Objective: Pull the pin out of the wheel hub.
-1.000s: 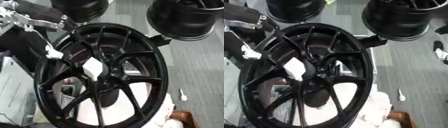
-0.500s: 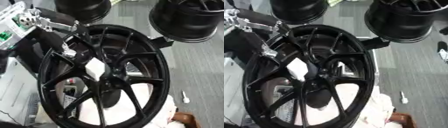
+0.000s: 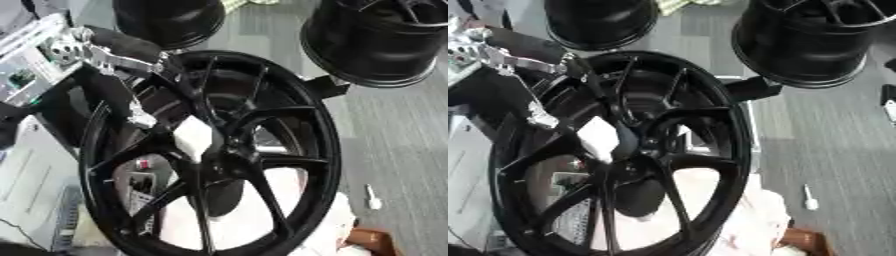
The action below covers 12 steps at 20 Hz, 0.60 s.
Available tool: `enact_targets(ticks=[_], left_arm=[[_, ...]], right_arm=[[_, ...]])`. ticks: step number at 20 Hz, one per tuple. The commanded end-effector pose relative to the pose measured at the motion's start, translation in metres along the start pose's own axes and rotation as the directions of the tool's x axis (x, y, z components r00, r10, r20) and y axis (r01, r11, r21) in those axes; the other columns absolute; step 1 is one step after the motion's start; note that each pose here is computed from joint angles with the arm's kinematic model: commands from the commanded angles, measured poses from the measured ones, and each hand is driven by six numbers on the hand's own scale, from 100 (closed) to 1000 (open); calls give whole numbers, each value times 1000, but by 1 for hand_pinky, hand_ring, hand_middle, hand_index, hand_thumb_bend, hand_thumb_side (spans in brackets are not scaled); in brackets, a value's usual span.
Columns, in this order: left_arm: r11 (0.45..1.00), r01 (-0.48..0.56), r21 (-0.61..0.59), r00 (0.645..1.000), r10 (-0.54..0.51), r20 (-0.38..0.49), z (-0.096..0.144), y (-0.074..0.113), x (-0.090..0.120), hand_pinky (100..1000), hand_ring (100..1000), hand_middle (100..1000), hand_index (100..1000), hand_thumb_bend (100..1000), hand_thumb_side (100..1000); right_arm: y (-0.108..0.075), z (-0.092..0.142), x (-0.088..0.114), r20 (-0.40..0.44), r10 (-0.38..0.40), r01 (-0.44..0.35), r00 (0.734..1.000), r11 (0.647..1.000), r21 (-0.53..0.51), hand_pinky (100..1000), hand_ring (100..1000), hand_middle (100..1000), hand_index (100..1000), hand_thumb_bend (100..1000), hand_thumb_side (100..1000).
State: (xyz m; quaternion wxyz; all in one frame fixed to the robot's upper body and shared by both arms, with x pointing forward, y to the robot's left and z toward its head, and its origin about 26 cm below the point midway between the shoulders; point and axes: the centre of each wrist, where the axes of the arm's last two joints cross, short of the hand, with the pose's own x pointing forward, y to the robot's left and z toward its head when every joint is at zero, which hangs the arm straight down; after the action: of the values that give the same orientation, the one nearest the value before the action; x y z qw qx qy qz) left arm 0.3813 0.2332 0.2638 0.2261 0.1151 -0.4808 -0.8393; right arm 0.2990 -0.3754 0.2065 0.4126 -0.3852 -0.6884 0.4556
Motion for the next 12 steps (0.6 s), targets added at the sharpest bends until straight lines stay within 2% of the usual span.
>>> enact_targets(ticks=[1,6,9,12], left_arm=[[988,123,-89,991,-119,54,18,9,7,876,823,787,886,382,614],[986,138,-93,989,-132,63,19,9,16,880,836,809,893,410,607],[984,159,-85,986,-154,62,18,14,21,892,850,829,900,447,565],[983,167,-78,984,-162,68,16,17,24,892,851,826,899,439,501]], right_arm=[[-11,-2,1,11,27,-27,1000,1000,-14,884,750,653,749,100,238],[-9,-1,0,9,21,-20,1000,1000,-14,884,749,652,749,100,241],[-7,-1,0,6,15,-15,1000,1000,-11,884,748,651,748,100,231],[-5,-1,-1,2,9,-9,1000,1000,-9,884,748,650,748,100,256]])
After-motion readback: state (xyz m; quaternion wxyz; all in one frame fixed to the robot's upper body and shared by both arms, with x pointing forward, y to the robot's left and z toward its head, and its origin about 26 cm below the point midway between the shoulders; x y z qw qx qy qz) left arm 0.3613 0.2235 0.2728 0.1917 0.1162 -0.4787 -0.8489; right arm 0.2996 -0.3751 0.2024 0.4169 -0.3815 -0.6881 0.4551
